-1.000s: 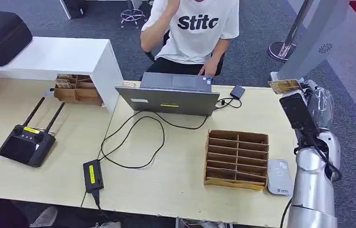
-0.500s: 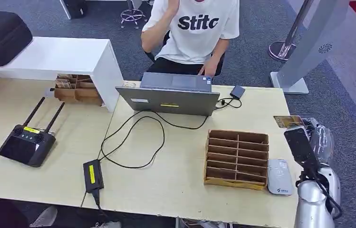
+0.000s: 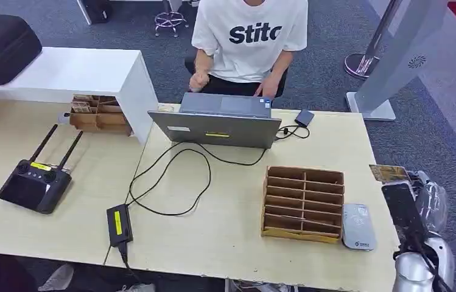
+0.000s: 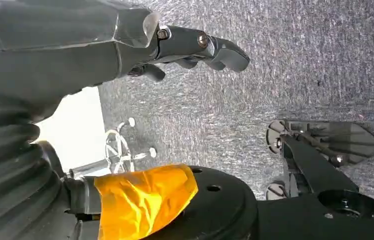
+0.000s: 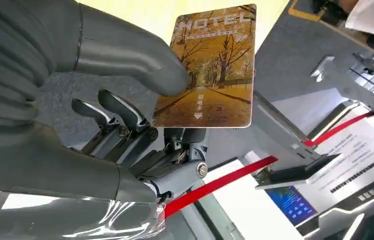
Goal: Pass the card to the sensor for recognition and then transmit it.
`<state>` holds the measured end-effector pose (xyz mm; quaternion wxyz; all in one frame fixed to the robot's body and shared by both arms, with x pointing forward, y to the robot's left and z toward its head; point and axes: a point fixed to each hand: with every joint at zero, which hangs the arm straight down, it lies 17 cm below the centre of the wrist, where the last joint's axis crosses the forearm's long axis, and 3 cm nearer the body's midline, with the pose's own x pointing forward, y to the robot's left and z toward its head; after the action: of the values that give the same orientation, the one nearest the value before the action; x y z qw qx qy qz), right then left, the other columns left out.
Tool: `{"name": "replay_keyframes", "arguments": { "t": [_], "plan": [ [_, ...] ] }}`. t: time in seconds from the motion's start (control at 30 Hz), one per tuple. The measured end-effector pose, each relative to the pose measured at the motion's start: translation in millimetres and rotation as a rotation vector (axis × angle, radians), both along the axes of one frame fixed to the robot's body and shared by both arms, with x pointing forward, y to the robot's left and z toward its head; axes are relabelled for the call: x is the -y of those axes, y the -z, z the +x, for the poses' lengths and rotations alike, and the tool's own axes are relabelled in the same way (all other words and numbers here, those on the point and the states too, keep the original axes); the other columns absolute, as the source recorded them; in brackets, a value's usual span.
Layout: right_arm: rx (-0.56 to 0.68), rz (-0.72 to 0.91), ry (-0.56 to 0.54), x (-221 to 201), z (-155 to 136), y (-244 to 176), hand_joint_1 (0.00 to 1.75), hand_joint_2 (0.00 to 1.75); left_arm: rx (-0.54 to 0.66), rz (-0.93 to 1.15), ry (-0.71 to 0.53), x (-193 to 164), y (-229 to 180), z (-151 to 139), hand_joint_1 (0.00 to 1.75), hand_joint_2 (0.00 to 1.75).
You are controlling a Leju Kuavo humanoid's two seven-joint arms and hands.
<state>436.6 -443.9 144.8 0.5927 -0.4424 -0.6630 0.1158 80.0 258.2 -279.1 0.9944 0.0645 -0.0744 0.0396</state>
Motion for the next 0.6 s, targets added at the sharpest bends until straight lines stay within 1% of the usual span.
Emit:
{"name": "replay_keyframes", "arguments": {
  "t": [0.3, 0.6],
  "plan": [
    [-0.068, 0.009, 0.008, 3.0, -18.2, 30.5, 1.75, 1.75, -0.001, 0.001, -0.007, 1.1, 0.0, -0.6, 0.00, 1.75],
    [-0.166, 0.067, 0.023, 2.8, -35.1, 78.5, 1.75, 1.75, 0.006, 0.005, -0.014, 0.6, -0.2, 0.1, 0.00, 1.75]
  ]
}}
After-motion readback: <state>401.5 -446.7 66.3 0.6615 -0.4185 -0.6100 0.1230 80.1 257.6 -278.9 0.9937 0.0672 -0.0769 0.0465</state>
